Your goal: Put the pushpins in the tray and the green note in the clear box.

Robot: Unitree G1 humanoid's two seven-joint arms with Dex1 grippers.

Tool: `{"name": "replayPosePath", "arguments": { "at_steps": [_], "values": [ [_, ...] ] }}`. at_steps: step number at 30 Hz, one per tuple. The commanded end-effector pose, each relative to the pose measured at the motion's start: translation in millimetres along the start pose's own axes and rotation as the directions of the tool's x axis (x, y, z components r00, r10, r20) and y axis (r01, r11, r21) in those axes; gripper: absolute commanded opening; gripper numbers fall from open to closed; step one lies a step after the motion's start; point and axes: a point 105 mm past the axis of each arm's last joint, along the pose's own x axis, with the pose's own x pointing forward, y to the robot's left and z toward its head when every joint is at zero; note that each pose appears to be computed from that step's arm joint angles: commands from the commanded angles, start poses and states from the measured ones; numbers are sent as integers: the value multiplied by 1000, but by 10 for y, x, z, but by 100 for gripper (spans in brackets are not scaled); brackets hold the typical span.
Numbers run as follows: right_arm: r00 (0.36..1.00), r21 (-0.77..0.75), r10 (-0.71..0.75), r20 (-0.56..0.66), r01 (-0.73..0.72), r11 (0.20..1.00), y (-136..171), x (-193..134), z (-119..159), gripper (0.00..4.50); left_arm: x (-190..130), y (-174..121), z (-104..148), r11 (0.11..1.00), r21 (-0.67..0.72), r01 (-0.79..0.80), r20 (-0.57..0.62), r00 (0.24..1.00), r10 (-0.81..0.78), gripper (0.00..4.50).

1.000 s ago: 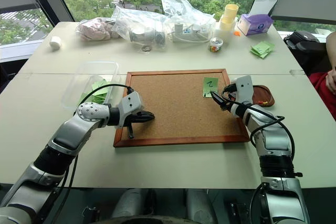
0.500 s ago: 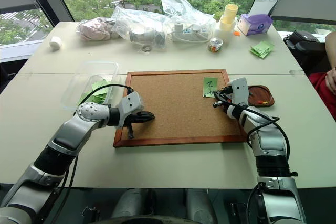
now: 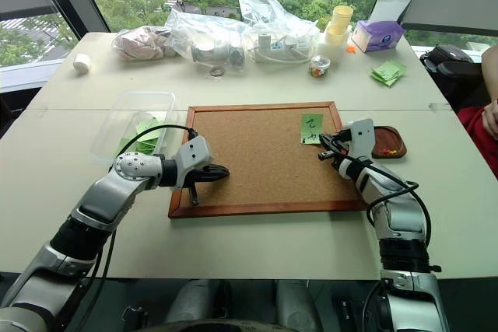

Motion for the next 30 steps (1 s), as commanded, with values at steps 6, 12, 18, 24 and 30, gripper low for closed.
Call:
{"name": "replayPosePath", "arguments": {
  "at_steps": [6,12,18,24,30],
  "values": [
    [986,6,-77,148,77,997,-123,-135,368,3,78,-84,-148,999,-24,37,-53,998,-38,0],
    [960,11,-247,131,248,969,-493,-295,324,3,79,-88,-149,999,-24,38,-52,998,-39,0],
    [919,-41,-392,24,393,919,-844,-406,101,3,91,-95,-140,999,-21,44,-49,998,-45,0],
    [900,-41,-436,26,436,899,-935,-396,93,3,95,-93,-136,999,-19,45,-49,998,-46,0],
    [891,-33,-454,18,454,890,-985,-365,61,89,92,-86,-138,999,-15,40,-50,998,-41,0]
  ]
}}
